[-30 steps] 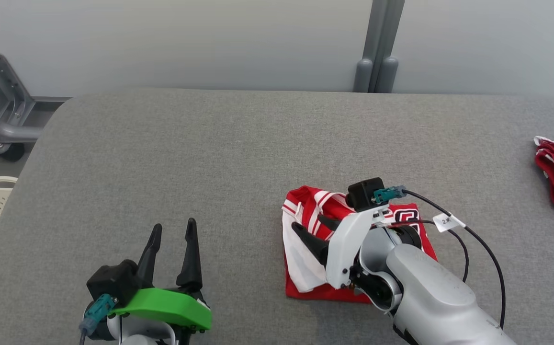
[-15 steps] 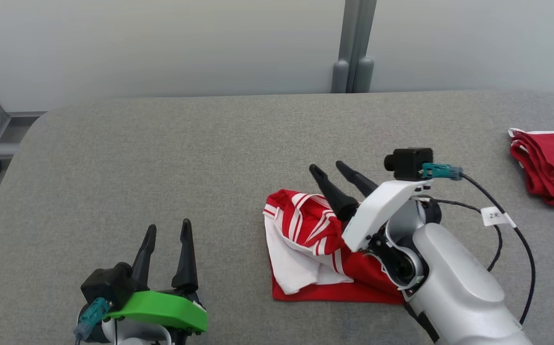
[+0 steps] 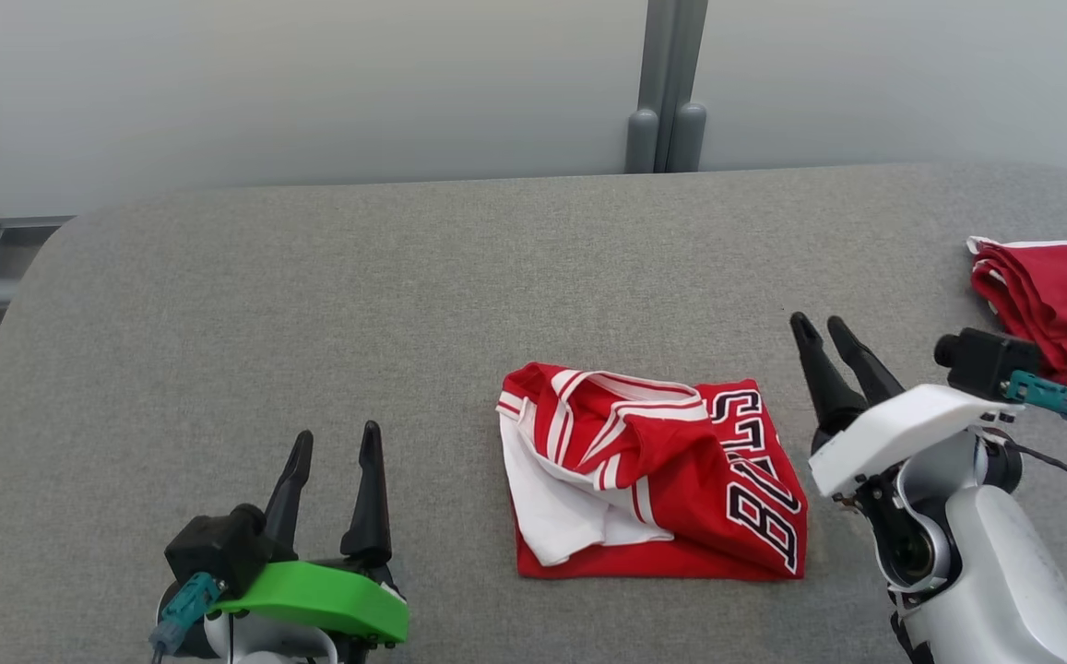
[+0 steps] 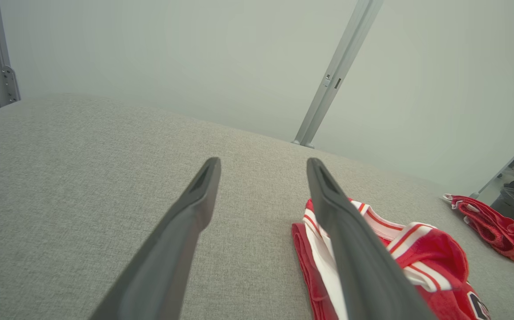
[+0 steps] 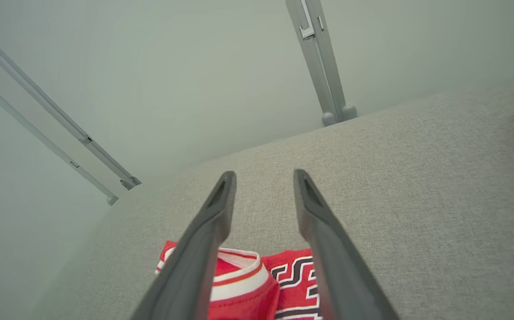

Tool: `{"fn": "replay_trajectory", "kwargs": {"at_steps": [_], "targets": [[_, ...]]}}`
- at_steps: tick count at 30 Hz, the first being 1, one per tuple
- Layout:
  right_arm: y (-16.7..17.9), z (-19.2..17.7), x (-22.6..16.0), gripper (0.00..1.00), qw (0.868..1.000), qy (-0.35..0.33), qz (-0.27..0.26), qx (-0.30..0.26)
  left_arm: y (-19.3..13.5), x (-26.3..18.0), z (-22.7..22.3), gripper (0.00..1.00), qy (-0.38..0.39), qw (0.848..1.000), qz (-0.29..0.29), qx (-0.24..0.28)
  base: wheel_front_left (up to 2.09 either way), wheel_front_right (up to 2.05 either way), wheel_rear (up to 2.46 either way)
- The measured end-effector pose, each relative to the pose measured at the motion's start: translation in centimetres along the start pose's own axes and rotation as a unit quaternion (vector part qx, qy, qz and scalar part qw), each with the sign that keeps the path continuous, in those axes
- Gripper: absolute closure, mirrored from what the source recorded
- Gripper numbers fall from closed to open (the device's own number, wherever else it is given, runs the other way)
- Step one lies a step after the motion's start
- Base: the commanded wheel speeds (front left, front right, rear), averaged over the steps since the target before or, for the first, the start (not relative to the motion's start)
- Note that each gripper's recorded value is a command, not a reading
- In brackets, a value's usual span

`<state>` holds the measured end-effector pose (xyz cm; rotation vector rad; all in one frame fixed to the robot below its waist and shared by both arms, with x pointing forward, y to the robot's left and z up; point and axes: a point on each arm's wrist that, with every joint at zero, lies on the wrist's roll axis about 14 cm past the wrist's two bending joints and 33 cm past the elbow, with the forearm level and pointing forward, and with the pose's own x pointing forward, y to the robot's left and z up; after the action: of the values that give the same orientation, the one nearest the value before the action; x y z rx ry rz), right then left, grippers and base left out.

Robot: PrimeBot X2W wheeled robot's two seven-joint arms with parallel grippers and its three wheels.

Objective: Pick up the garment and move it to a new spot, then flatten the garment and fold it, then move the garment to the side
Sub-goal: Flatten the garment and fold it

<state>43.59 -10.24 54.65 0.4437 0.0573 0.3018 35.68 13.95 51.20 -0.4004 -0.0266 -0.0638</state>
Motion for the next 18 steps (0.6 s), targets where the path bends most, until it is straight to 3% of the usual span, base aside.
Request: {"fn": "replay_trajectory", "kwargs": {"at_steps": [1, 10, 18], "targets": [[-0.5, -0.1, -0.2, 1.00, 1.000, -0.001, -0.008, 0.000, 0.0, 0.0, 0.0, 0.00, 0.000, 1.000, 0.000, 0.000, 0.00, 0.00, 0.00], [-2.9, -2.4, -1.0, 1.00, 0.999, 0.015, -0.041, -0.011, 0.9, -0.1, 0.9, 0.00, -0.011, 1.000, 0.011, 0.010, 0.00, 0.00, 0.00], [-2.3, -7.6, 0.2, 1.00, 0.996, 0.086, -0.033, -0.002, 2.4, -0.4, 1.5, 0.00, -0.015, 0.999, 0.033, 0.018, 0.00, 0.00, 0.00]]}}
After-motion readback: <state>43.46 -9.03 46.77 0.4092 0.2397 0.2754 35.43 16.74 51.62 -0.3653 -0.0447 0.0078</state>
